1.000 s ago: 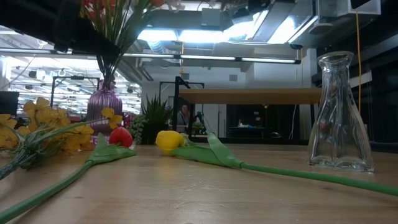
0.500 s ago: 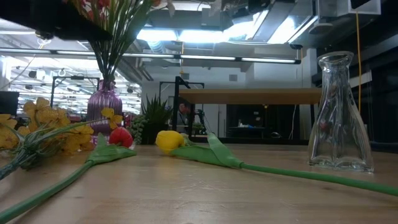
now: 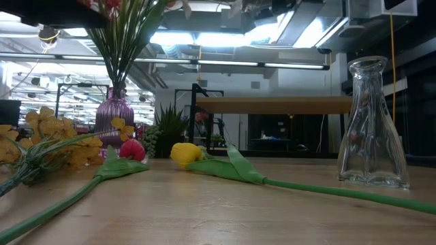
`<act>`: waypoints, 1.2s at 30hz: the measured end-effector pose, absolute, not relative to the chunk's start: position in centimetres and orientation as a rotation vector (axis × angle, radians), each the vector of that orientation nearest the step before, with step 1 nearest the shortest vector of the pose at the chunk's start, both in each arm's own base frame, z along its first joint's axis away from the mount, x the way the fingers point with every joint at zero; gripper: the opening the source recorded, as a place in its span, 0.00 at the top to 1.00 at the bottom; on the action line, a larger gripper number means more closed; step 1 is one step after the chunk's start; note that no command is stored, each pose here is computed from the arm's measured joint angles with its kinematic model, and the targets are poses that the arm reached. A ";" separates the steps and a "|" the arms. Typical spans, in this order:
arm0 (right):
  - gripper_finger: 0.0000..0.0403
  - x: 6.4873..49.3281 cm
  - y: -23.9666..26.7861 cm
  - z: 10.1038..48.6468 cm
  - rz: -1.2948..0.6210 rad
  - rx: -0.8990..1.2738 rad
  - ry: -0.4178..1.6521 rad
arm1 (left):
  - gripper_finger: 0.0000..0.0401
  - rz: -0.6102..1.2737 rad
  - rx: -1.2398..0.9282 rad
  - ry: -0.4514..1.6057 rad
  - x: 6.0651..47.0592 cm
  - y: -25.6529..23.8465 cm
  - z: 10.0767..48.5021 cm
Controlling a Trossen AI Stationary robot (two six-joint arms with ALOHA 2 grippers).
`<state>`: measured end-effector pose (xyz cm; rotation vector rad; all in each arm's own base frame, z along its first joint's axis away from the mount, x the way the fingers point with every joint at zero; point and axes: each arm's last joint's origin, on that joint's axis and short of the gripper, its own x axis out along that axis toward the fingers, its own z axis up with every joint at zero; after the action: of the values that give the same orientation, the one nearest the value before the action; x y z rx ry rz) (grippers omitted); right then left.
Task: Pick and place flowers into a vace then onto a shelf
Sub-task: Put the yellow flowers into the transparent vase
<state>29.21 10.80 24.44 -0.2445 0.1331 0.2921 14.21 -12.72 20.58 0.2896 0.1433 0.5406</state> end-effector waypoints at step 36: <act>1.00 29.1 11.2 24.6 0.214 -0.073 0.139 | 0.95 -0.025 0.030 0.185 12.6 -17.8 19.4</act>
<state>29.08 11.17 24.63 -0.0727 0.1391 0.2140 12.55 -17.76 19.44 0.0305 0.1855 -0.0246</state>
